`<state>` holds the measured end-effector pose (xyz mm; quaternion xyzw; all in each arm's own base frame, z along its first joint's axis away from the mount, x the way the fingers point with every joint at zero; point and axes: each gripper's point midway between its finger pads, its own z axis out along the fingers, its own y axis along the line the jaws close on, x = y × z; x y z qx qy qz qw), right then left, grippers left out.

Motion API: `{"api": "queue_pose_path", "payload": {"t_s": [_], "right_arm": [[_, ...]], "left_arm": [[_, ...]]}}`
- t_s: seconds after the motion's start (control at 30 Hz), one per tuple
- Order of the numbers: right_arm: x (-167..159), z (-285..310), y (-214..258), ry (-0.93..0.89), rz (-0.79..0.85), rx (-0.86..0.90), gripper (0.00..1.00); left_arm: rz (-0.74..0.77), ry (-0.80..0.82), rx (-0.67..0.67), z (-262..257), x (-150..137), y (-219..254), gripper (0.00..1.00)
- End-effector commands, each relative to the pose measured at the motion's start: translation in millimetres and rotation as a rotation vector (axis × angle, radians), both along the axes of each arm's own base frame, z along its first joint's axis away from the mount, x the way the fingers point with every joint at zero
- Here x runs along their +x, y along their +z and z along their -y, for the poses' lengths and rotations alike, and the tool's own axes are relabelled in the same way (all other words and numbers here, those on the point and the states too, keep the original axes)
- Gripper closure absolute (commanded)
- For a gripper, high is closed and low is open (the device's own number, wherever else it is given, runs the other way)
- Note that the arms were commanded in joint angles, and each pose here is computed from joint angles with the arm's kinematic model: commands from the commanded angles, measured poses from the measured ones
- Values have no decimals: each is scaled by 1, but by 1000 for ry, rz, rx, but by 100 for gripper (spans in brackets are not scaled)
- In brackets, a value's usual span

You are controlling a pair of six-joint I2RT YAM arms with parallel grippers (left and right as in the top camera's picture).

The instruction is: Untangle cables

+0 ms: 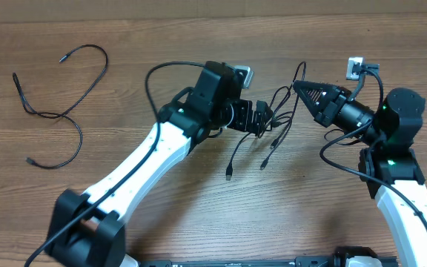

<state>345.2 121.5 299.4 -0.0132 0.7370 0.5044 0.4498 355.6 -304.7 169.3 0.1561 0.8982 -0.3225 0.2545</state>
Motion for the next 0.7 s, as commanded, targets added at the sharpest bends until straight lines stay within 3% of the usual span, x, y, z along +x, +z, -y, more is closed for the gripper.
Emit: {"api": "queue_pose_path", "payload": {"t_s": [0.0, 0.23, 0.3, 0.37, 0.47, 0.67], "right_arm": [[-17, -8, 34, 57, 75, 40, 96], [-22, -11, 53, 92, 144, 62, 96], [-22, -4, 74, 75, 234, 56, 96], [-21, 7, 100, 43, 313, 56, 96], [-21, 32, 146, -32, 436, 29, 96], [-24, 89, 213, -205, 586, -50, 96]], "left_arm": [[-90, -70, -19, 20, -7, -35, 0], [-148, -168, -108, 63, -10, -78, 0], [-168, -149, -77, 64, -9, -98, 14], [-216, -93, -44, 59, -6, -119, 16], [-273, -31, -11, 54, -4, -143, 31], [-309, 1, 14, 48, -4, -162, 37]]}}
